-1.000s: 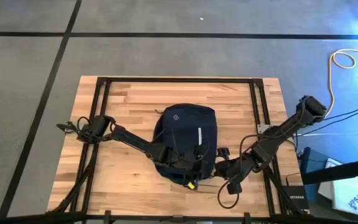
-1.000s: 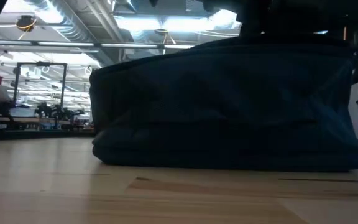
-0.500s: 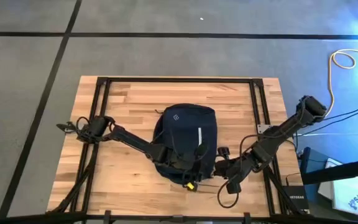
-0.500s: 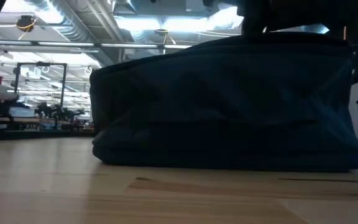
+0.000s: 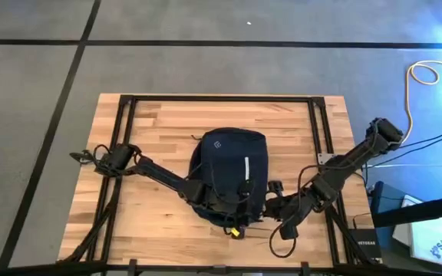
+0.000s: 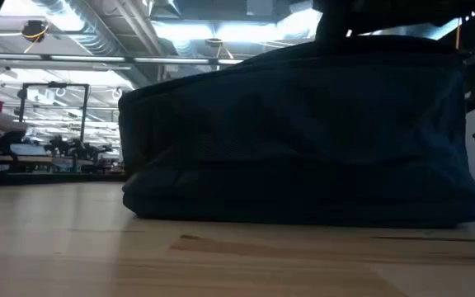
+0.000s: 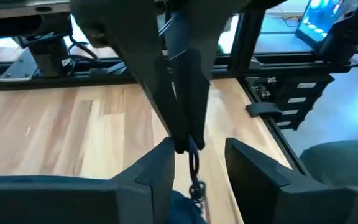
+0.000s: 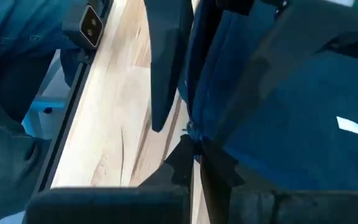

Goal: Unpack backpack
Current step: Close the blue backpack

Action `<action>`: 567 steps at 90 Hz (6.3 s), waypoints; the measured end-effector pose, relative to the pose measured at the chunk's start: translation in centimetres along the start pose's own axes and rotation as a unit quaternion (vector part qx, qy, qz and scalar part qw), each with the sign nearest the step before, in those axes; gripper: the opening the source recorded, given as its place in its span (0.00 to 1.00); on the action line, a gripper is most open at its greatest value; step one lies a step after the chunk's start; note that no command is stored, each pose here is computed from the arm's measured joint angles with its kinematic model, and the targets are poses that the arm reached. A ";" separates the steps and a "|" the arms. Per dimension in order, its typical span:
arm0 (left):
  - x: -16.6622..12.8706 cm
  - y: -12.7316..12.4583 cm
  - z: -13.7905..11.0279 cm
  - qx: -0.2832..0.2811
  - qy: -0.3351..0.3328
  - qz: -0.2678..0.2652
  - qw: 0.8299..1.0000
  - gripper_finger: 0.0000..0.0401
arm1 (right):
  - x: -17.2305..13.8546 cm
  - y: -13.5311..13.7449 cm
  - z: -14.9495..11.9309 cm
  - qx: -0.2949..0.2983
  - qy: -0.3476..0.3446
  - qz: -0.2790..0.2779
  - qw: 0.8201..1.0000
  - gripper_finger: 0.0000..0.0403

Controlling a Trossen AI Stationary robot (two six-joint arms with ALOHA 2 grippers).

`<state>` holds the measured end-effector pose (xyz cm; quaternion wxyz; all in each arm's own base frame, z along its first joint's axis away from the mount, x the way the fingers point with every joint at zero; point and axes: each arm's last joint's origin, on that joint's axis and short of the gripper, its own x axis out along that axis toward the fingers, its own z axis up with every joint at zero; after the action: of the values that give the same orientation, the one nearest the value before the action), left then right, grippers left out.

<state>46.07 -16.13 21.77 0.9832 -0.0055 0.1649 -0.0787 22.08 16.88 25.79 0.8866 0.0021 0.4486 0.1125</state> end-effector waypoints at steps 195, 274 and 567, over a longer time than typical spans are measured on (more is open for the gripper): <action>0.0 0.0 0.0 0.010 0.004 -0.005 1.000 0.00 | 0.0 0.0 0.0 -0.002 0.001 0.000 1.000 0.01; -0.4 -1.8 -1.0 0.052 0.045 -0.029 0.997 0.15 | 0.4 1.3 -1.2 0.031 0.059 -0.066 0.996 0.46; 4.3 -2.9 -5.9 0.782 0.107 0.216 0.574 0.60 | 6.1 2.1 -8.9 0.083 0.106 -0.354 0.926 0.30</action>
<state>47.70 -19.59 14.89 0.5683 0.8100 0.1395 0.0372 18.11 19.26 15.88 0.8128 -0.0951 0.5191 -0.2467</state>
